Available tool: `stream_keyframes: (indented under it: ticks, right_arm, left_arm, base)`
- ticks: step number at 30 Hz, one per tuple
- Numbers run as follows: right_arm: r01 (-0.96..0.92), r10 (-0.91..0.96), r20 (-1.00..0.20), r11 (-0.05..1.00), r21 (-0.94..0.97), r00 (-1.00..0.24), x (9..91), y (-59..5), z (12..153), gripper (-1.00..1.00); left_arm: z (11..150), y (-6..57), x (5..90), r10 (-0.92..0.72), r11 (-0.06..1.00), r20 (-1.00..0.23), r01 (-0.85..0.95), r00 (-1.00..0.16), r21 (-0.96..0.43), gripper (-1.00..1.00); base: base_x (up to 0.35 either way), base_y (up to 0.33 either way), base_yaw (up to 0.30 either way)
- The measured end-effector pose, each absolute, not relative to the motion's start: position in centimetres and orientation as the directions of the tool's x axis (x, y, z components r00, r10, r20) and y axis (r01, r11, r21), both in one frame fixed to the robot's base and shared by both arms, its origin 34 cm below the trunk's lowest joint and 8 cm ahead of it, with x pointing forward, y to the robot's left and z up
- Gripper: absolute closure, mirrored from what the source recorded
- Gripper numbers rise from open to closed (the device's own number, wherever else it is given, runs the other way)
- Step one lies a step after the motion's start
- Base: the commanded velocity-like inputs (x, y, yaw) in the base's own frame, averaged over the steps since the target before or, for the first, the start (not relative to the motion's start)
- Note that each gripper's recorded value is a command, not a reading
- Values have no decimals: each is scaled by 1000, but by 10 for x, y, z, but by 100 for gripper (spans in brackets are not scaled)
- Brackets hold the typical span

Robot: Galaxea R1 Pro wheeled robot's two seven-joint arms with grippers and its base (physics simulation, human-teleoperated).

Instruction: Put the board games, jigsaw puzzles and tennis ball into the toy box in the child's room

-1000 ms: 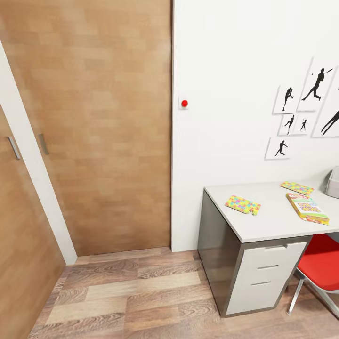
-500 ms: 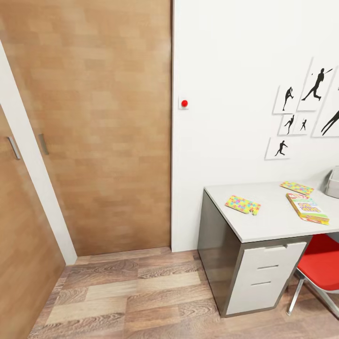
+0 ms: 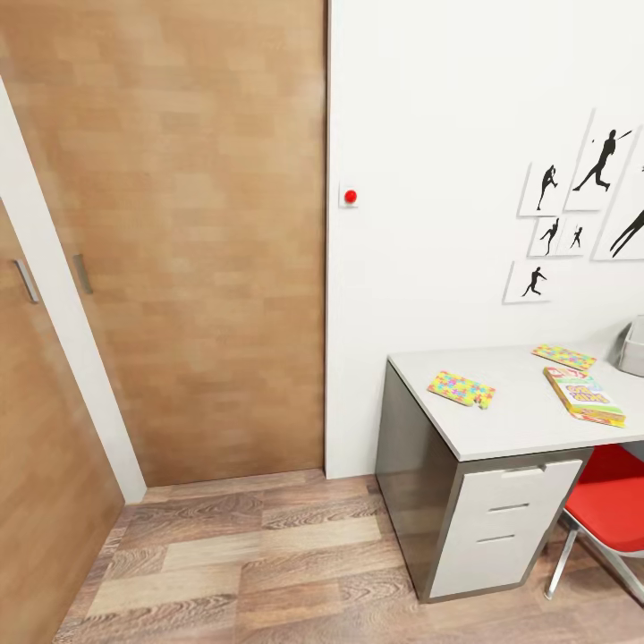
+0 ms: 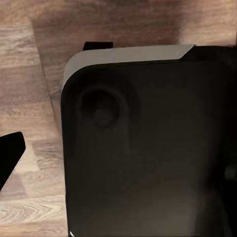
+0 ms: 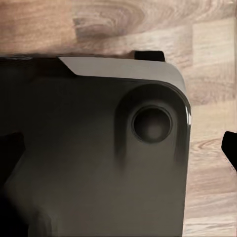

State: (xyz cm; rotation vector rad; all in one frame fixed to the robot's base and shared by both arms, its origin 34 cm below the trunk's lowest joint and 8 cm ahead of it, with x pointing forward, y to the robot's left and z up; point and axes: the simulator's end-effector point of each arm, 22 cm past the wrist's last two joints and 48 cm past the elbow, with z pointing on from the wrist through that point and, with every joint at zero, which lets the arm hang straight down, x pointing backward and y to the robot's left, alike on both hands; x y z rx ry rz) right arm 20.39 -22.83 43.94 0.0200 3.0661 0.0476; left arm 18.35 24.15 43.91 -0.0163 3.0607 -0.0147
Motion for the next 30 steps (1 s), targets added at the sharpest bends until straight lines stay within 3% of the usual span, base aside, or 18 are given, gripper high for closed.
stream_keyframes:
  ticks: [16,30]
  right_arm:
    - [11,16,-172,1000,28,-985,320,-232,472,-100]
    - [50,61,-216,997,55,-975,375,-225,511,-100]
  left_arm:
    - [463,250,313,-17,1000,-260,-16,-965,-5,-100]
    - [524,287,441,-27,999,-302,-38,-953,29,-100]
  base:
    - [0,0,0]
    - [0,0,0]
